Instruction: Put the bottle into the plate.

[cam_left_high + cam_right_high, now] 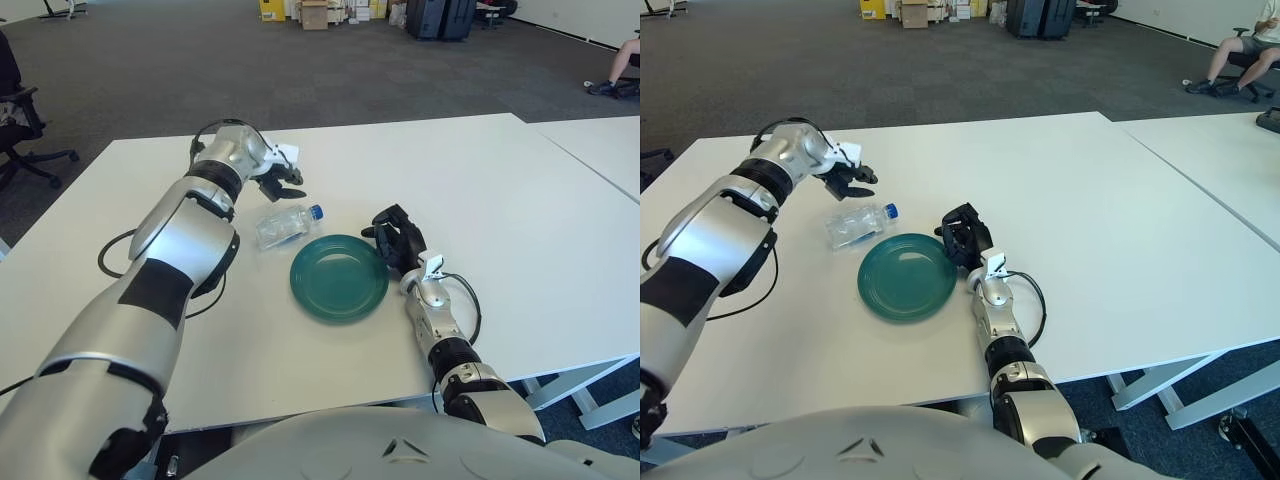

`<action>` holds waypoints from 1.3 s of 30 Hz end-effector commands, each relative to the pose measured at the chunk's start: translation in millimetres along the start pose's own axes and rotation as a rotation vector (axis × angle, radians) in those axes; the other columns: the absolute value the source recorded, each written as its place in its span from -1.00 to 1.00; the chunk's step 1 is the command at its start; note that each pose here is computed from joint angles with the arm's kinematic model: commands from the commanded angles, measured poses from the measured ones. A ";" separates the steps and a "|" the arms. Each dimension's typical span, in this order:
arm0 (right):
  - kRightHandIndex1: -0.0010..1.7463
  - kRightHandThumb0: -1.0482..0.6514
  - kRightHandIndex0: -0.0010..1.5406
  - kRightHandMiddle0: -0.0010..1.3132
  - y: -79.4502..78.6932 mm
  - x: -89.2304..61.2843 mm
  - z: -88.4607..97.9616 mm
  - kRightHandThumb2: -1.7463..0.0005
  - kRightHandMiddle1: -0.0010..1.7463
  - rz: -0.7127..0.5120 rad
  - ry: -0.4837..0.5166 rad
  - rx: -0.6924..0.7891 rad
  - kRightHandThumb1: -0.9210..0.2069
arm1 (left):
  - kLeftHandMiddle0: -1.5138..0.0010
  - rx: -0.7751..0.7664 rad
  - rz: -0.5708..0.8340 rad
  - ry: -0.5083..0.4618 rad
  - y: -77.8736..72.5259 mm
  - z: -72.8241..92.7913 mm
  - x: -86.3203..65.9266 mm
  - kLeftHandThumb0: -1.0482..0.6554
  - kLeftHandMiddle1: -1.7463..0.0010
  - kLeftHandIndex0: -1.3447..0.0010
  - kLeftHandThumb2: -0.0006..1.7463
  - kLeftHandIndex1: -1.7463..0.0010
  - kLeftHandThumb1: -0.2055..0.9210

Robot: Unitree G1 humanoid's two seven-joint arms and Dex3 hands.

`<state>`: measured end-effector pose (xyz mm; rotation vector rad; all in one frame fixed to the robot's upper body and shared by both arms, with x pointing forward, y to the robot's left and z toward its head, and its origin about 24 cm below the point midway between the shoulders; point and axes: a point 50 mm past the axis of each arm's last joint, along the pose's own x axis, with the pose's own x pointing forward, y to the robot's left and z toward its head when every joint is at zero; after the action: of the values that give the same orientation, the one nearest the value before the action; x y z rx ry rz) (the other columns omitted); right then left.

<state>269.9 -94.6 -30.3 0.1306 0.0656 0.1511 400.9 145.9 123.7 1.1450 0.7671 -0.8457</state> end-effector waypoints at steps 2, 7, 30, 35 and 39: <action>0.43 -0.20 -0.46 -0.55 -3.1 -16.9 -28.1 0.13 1.00 -0.036 0.152 0.009 -0.69 | 0.97 -0.066 0.056 -0.028 16.5 2.9 -17.4 -0.70 0.99 1.00 -0.71 1.00 0.86; 0.38 -0.20 -0.44 -0.55 -4.8 -15.7 -27.8 0.13 1.00 -0.043 0.158 -0.003 -0.69 | 0.88 -0.016 0.088 -0.014 15.7 6.0 -14.3 -0.57 0.99 1.00 -0.58 1.00 0.63; 0.36 -0.20 -0.44 -0.54 -10.5 -15.0 -27.8 0.12 1.00 -0.086 0.172 0.010 -0.67 | 0.98 0.100 0.093 0.063 -25.9 -8.2 31.9 -0.55 0.99 1.00 -0.21 0.23 0.19; 0.36 -0.20 -0.43 -0.54 -10.7 -14.8 -28.5 0.11 1.00 -0.088 0.175 0.013 -0.67 | 1.00 0.157 0.033 0.134 -44.2 -16.6 45.4 -0.60 1.00 1.00 -0.22 0.08 0.19; 0.36 -0.20 -0.43 -0.54 -10.7 -15.1 -29.1 0.11 1.00 -0.088 0.179 0.015 -0.66 | 1.00 0.199 0.002 0.164 -56.3 -21.7 53.8 -0.61 1.00 1.00 -0.23 0.11 0.20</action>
<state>273.6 -97.1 -32.5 0.1211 0.1042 0.1062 382.3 144.7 60.5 1.3717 0.8011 -0.8283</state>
